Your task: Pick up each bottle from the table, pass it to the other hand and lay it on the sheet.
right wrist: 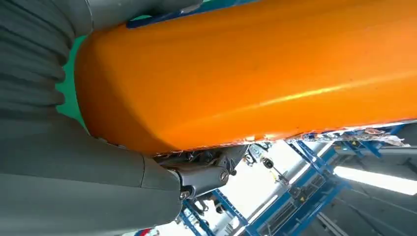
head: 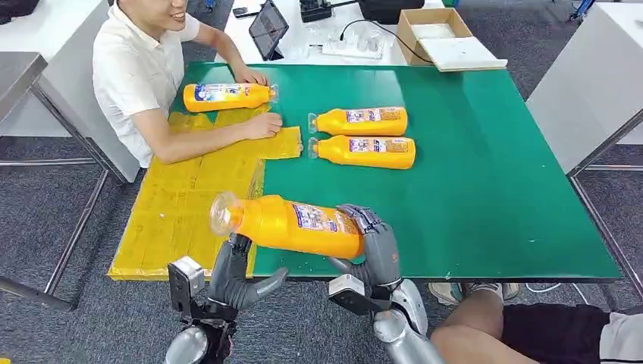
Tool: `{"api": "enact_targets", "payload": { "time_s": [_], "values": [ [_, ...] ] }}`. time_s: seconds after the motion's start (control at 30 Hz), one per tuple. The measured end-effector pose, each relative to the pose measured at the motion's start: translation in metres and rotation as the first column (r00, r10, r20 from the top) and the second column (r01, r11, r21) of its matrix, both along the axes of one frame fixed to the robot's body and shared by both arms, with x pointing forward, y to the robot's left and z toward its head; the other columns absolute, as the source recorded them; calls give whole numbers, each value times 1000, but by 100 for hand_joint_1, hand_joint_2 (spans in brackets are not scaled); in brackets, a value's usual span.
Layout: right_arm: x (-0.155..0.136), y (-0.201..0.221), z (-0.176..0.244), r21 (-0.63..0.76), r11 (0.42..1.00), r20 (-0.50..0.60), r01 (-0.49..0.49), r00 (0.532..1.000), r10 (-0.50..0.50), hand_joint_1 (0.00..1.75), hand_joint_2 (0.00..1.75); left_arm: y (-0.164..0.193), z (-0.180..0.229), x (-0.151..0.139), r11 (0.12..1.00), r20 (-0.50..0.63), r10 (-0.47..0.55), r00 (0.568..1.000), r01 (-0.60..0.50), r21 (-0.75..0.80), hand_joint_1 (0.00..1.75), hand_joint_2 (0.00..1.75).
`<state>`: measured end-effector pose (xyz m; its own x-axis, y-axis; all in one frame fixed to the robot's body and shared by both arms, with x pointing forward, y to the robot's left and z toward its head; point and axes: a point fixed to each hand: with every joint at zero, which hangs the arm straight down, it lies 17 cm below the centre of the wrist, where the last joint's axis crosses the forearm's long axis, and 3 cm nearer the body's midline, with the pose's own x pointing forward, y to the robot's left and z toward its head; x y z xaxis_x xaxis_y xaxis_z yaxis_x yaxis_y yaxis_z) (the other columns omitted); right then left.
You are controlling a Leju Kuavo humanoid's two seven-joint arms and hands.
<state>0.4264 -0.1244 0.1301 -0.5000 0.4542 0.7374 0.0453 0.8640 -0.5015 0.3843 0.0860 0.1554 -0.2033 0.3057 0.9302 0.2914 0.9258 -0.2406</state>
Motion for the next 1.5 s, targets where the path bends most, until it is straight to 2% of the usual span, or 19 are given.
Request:
{"api": "enact_targets", "payload": {
  "time_s": [0.17,0.27,0.5,0.57,0.6,0.63,0.97,1.0,1.07,1.1,1.23,1.27,1.3,1.33,1.37,1.5],
  "values": [
    [-3,9,-2,0,1000,-6,-24,1000,24,175,175,-2,1,-1,1000,-5,-16,1000,16,-21,0,175],
    [-7,28,-6,-2,998,-20,-60,998,60,175,175,-3,12,-3,1000,53,-1,999,2,-20,0,175],
    [-8,30,-7,-3,998,-22,-65,998,65,175,175,-3,13,-3,1000,59,1,998,0,-20,0,175],
    [-17,59,-17,-8,992,-49,-128,991,128,175,175,-8,29,-6,998,95,-6,995,11,-54,0,175],
    [-23,81,-26,-6,984,-80,-175,981,174,175,175,-15,32,-7,988,57,-61,996,69,-135,0,175],
    [-27,114,-35,-11,976,-108,-218,971,215,175,175,-21,37,1,944,-17,-137,990,125,-305,0,175],
    [-20,129,-44,-10,975,-142,-221,966,217,175,175,-16,36,9,910,-64,-152,986,115,-397,0,175],
    [-20,129,-46,-15,976,-142,-218,966,214,175,175,-17,35,9,906,-73,-160,984,117,-406,73,175],
    [-19,129,-48,-26,976,-146,-218,966,212,175,175,-18,31,11,901,-93,-175,980,121,-417,73,175],
    [-20,130,-51,-30,975,-153,-221,965,214,175,175,-19,28,11,899,-104,-183,978,124,-419,175,175],
    [-20,133,-55,-34,973,-166,-229,961,220,175,175,-18,24,13,902,-110,-183,977,123,-413,175,175],
    [-20,133,-55,-34,973,-168,-230,961,221,138,175,-18,24,13,904,-108,-181,978,122,-410,175,175],
    [-20,134,-55,-34,972,-170,-232,960,223,37,175,-17,24,13,906,-102,-175,979,120,-405,175,175],
    [-20,135,-55,-32,972,-171,-235,959,226,0,175,-16,25,13,910,-93,-166,982,116,-398,175,175],
    [-21,137,-55,-31,971,-173,-239,958,230,0,0,-15,25,13,915,-86,-154,984,110,-387,175,175],
    [-27,143,-60,-22,965,-191,-261,948,253,0,0,-11,26,17,941,-68,-98,993,70,-332,175,175]
  ]
}}
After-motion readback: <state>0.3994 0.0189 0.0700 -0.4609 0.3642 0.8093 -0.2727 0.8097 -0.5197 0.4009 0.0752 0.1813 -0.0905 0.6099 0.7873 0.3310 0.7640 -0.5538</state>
